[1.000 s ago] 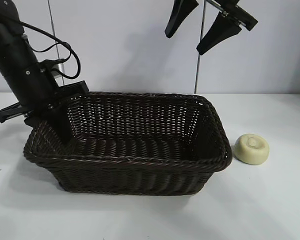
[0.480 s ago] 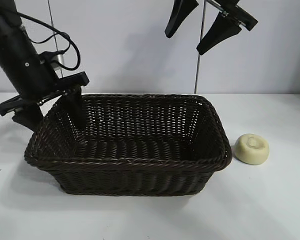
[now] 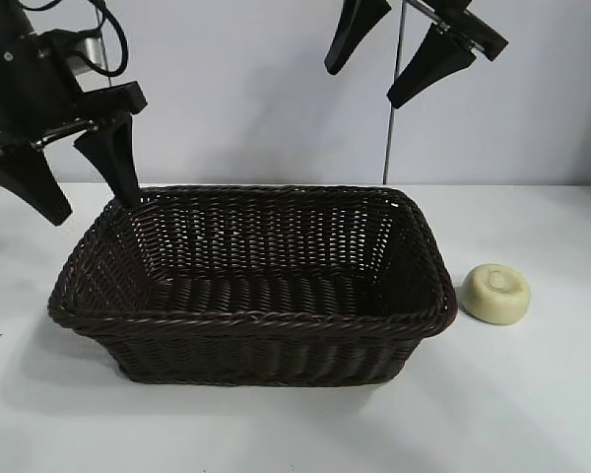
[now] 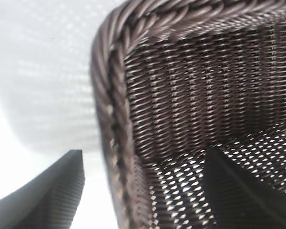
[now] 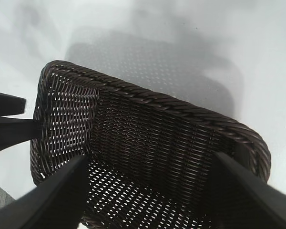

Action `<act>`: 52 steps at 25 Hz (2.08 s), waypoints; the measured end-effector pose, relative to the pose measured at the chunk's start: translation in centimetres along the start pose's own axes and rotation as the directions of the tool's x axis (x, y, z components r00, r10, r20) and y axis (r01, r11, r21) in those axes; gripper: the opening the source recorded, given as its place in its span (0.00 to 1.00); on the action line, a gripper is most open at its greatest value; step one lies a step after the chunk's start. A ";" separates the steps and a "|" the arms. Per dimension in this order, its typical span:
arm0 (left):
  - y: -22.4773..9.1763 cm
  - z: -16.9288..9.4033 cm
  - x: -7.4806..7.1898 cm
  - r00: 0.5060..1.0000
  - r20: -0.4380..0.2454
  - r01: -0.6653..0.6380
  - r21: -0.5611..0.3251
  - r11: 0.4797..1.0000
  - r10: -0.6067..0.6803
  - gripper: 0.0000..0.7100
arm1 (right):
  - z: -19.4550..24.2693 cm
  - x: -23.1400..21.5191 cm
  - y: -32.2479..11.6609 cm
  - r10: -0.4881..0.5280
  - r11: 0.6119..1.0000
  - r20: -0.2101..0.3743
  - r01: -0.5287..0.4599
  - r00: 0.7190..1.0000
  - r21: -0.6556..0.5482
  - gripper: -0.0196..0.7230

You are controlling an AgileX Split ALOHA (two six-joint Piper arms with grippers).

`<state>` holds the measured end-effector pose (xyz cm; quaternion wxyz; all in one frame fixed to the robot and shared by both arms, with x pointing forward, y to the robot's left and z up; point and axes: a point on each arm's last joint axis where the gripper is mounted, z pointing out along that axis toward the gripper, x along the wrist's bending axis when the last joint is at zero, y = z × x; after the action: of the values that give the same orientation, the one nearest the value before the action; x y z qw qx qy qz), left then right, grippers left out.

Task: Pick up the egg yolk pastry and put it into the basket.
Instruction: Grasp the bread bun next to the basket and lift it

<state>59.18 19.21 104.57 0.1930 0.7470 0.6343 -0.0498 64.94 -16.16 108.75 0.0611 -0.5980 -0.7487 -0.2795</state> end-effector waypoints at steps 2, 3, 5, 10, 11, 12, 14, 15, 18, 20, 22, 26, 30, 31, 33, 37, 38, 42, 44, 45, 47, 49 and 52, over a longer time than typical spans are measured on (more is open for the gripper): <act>-0.2 -1.1 -0.8 0.999 0.050 0.014 -0.030 0.999 -0.012 0.72 | 0.0 0.0 0.0 0.000 1.000 0.000 0.000 1.000 0.000 0.72; -0.3 -1.7 -1.2 0.997 0.077 0.023 -0.044 0.999 -0.019 0.72 | 0.0 0.0 0.0 0.000 1.000 0.000 0.000 1.000 0.000 0.72; -0.4 -2.5 -1.7 0.993 0.115 0.034 -0.062 0.997 -0.027 0.72 | 0.0 0.0 0.0 0.000 1.000 -0.001 0.000 1.000 0.000 0.72; -0.6 -3.5 -2.5 0.983 0.178 0.057 -0.088 0.994 -0.041 0.72 | 0.0 0.0 0.0 0.000 1.000 -0.001 0.000 1.000 0.001 0.72; -0.6 -3.6 -2.7 0.979 0.198 0.068 -0.094 0.993 -0.048 0.72 | 0.0 0.0 0.0 0.000 1.000 -0.001 0.000 1.000 0.001 0.72; -0.6 -3.7 -2.9 0.974 0.219 0.080 -0.100 0.992 -0.057 0.72 | 0.0 0.0 0.0 0.000 1.000 -0.001 0.000 1.000 0.001 0.72; -0.5 -3.6 -3.1 0.965 0.253 0.105 -0.112 0.988 -0.074 0.72 | 0.0 0.0 0.0 0.000 1.000 -0.001 0.000 1.000 0.003 0.72; -0.5 -3.5 -3.2 0.959 0.270 0.119 -0.112 0.987 -0.085 0.72 | 0.0 0.0 -0.1 0.000 1.000 -0.001 0.000 1.000 0.007 0.72; -0.6 -2.9 -3.2 0.945 0.304 0.162 -0.112 0.980 -0.121 0.72 | 0.0 0.0 -0.1 0.000 1.000 -0.002 0.000 1.000 0.011 0.72; -0.7 -2.3 -3.1 0.935 0.325 0.191 -0.115 0.975 -0.145 0.72 | 0.0 0.0 -0.1 0.000 1.000 -0.002 0.000 1.000 0.013 0.72; -0.8 -1.9 -3.1 0.925 0.345 0.209 -0.115 0.971 -0.159 0.72 | 0.0 0.0 -0.1 0.000 1.000 -0.002 0.000 1.000 0.016 0.72; -1.0 -1.3 -2.9 0.918 0.358 0.228 -0.121 0.966 -0.172 0.72 | 0.0 0.0 -0.2 0.000 1.000 -0.002 0.000 1.000 0.017 0.72; -0.9 -1.4 -2.9 0.915 0.363 0.233 -0.126 0.964 -0.174 0.72 | 0.0 0.0 -0.2 0.000 1.000 -0.002 0.000 1.000 0.017 0.72; -0.9 -1.4 -2.9 0.915 0.363 0.233 -0.126 0.964 -0.174 0.72 | 0.0 0.0 -0.2 0.000 1.000 -0.002 0.000 1.000 0.017 0.72; -0.9 -1.4 -3.0 0.915 0.364 0.236 -0.130 0.963 -0.175 0.72 | 0.0 0.0 -0.2 0.000 1.000 -0.002 0.000 1.000 0.017 0.72; -0.8 -1.4 -2.9 0.915 0.364 0.238 -0.141 0.961 -0.174 0.72 | 0.0 -0.1 -0.2 -0.018 1.000 0.006 0.018 1.000 0.019 0.72; -0.8 -1.4 -2.9 0.915 0.363 0.239 -0.142 0.961 -0.174 0.72 | 0.0 -0.1 -0.2 -0.024 1.000 0.013 0.024 1.000 0.020 0.72; -0.7 -1.4 -2.9 0.915 0.363 0.240 -0.146 0.960 -0.174 0.72 | -0.4 -1.2 -0.1 -0.011 1.000 0.035 0.010 0.999 0.016 0.72; -0.7 -1.4 -2.9 0.915 0.363 0.240 -0.146 0.960 -0.174 0.72 | -0.8 -2.2 0.1 0.010 1.000 0.048 -0.010 0.999 0.005 0.72; -0.7 -1.4 -2.9 0.915 0.363 0.240 -0.146 0.960 -0.174 0.72 | -1.1 -2.8 0.2 0.022 1.000 0.056 -0.022 0.998 -0.001 0.72; -0.7 -1.4 -2.9 0.916 0.363 0.239 -0.146 0.960 -0.173 0.72 | -1.7 -4.1 0.3 0.046 0.999 0.076 -0.045 0.996 -0.015 0.72; -0.7 -1.4 -2.9 0.916 0.363 0.239 -0.146 0.960 -0.173 0.72 | -2.1 -5.1 0.3 0.064 0.998 0.089 -0.062 0.994 -0.024 0.72; -0.7 -1.4 -2.9 0.916 0.363 0.239 -0.146 0.960 -0.173 0.72 | -2.6 -6.0 0.4 0.082 0.996 0.104 -0.078 0.991 -0.033 0.72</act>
<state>57.69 17.09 106.61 0.3648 0.6336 0.6676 -0.1407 66.34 -22.58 108.46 0.0238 -0.6423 -0.7221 -0.2557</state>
